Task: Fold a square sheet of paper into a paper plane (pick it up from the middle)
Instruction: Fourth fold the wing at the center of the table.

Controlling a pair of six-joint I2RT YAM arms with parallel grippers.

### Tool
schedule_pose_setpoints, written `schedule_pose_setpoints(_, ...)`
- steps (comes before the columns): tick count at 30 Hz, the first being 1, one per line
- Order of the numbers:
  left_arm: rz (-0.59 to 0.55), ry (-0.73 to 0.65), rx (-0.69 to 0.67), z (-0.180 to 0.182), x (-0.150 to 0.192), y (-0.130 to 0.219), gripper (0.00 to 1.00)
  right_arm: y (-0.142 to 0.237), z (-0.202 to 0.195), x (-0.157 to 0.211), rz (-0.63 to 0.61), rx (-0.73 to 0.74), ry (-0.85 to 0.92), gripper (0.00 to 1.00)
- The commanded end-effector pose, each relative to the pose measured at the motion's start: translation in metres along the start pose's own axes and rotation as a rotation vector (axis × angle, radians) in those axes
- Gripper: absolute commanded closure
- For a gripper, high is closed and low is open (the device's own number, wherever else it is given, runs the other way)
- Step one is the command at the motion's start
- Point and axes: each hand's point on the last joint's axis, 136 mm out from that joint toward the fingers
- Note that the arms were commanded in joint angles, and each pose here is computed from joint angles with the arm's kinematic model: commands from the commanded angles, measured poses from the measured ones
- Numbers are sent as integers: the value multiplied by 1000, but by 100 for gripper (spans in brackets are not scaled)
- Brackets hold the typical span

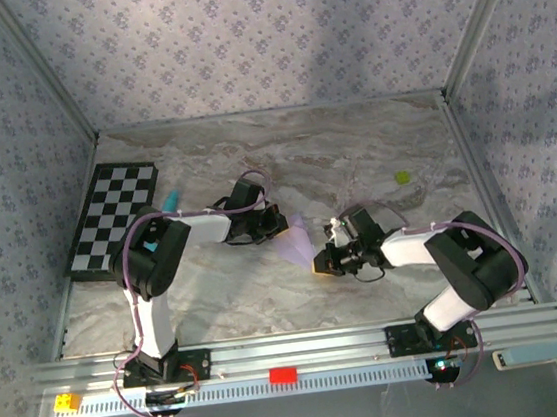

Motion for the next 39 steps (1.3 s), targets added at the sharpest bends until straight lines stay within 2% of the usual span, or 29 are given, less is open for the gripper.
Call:
schedule_pose_setpoints(1,10,34,-115,36,5,-2,97,2,-23,25,55,83,-67,92)
schedule_pose_setpoints(7,11,39,-116,37,6,-2,97,20,-16,21,-5,114,-23,91)
schedule_pose_setpoints(12,12,42,-112,37,7,-2,97,16,-27,32,29,131,-51,90)
schedule_pose_setpoints(18,12,48,-113,36,7,-1,97,28,-14,22,-4,131,-38,90)
schedule_pose_setpoints(21,17,85,-113,36,8,-1,98,37,-6,13,-26,135,-58,86)
schedule_pose_setpoints(24,17,106,-94,33,8,-1,98,40,-1,7,-46,121,-115,72)
schedule_pose_setpoints(26,20,116,-91,32,9,-2,98,39,2,6,-44,100,-155,69)
schedule_pose_setpoints(30,19,120,-96,33,9,0,98,35,3,5,-35,83,-209,66)
schedule_pose_setpoints(39,22,122,-103,35,10,1,98,20,0,11,24,74,-243,69)
Point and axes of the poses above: each hand's point on the last joint's axis, 136 mm out from that joint toward the fingers, its own y axis back along the fingers, its own z axis along the line the jaws close on, x = y × z, and after that the axes turned 5 degrees about y, right-handed
